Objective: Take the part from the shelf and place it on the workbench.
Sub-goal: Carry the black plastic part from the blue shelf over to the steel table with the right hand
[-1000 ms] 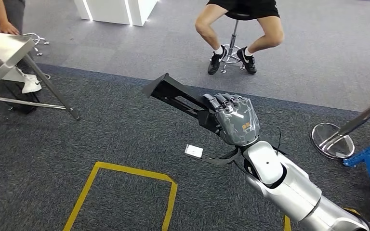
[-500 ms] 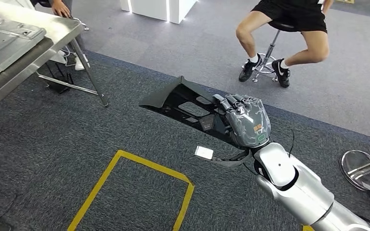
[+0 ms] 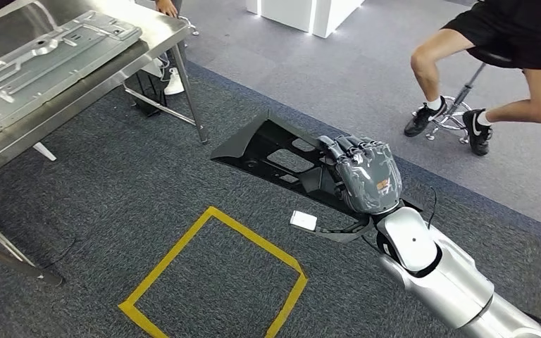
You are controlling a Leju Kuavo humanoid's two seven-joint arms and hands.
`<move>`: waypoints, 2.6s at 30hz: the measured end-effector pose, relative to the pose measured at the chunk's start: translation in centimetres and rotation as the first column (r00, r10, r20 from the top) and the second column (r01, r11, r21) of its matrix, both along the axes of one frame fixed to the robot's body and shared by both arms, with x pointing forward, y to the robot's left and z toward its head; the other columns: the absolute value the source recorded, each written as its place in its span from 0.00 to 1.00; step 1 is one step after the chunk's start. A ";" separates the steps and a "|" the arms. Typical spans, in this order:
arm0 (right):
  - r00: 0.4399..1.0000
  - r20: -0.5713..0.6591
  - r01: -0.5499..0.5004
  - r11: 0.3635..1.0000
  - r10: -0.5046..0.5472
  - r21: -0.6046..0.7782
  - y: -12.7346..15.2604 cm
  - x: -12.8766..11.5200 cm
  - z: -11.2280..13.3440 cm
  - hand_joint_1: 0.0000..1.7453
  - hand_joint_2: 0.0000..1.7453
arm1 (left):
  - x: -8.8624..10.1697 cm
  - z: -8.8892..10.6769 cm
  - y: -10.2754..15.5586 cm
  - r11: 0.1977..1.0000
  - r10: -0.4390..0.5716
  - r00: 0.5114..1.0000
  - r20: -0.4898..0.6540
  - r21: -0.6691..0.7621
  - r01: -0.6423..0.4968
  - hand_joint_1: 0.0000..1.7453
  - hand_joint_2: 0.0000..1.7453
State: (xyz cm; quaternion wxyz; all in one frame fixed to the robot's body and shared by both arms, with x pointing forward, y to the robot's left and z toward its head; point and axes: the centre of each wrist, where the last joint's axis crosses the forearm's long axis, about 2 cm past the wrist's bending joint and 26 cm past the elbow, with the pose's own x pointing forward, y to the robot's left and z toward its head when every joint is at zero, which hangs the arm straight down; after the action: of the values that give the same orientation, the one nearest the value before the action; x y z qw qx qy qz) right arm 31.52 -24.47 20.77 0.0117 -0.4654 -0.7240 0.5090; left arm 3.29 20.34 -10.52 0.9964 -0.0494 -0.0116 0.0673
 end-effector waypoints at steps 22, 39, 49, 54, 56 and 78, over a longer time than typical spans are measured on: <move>1.000 -0.016 0.026 1.000 -0.026 -0.009 -1.2 0.0 -0.1 1.00 1.00 | -0.2 0.0 -0.1 1.000 -0.006 1.000 -0.004 -0.022 0.006 0.00 1.00; 1.000 -0.012 0.025 1.000 -0.025 -0.003 -1.2 0.0 0.0 1.00 1.00 | -0.6 -0.1 0.3 1.000 -0.010 1.000 -0.018 -0.015 0.010 0.00 1.00; 0.999 -0.024 0.032 0.999 -0.032 -0.012 -1.3 -0.1 -0.2 1.00 1.00 | -0.7 -0.1 0.2 1.000 -0.013 1.000 -0.021 -0.019 0.013 0.00 1.00; 0.999 -0.013 0.051 0.998 -0.051 -0.036 -1.6 0.6 0.7 1.00 1.00 | -0.4 -0.1 0.2 1.000 -0.014 1.000 -0.016 -0.019 0.014 0.00 1.00; 0.998 0.002 0.071 0.996 -0.071 -0.059 -1.9 1.4 1.9 1.00 1.00 | -0.2 -0.1 0.2 1.000 -0.017 1.000 -0.013 -0.017 0.016 0.00 1.00; 0.933 0.161 0.345 0.926 -0.321 -0.155 -5.0 10.8 23.3 1.00 1.00 | -0.1 0.0 0.2 1.000 -0.012 1.000 -0.011 -0.019 0.012 0.00 1.00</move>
State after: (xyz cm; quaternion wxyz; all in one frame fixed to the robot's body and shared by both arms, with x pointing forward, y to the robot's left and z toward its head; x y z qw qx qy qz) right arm 42.29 -29.50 44.08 0.0077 -0.6136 -0.5840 0.5313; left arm 3.24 20.51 -10.56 0.9964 -0.0585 -0.0053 0.0617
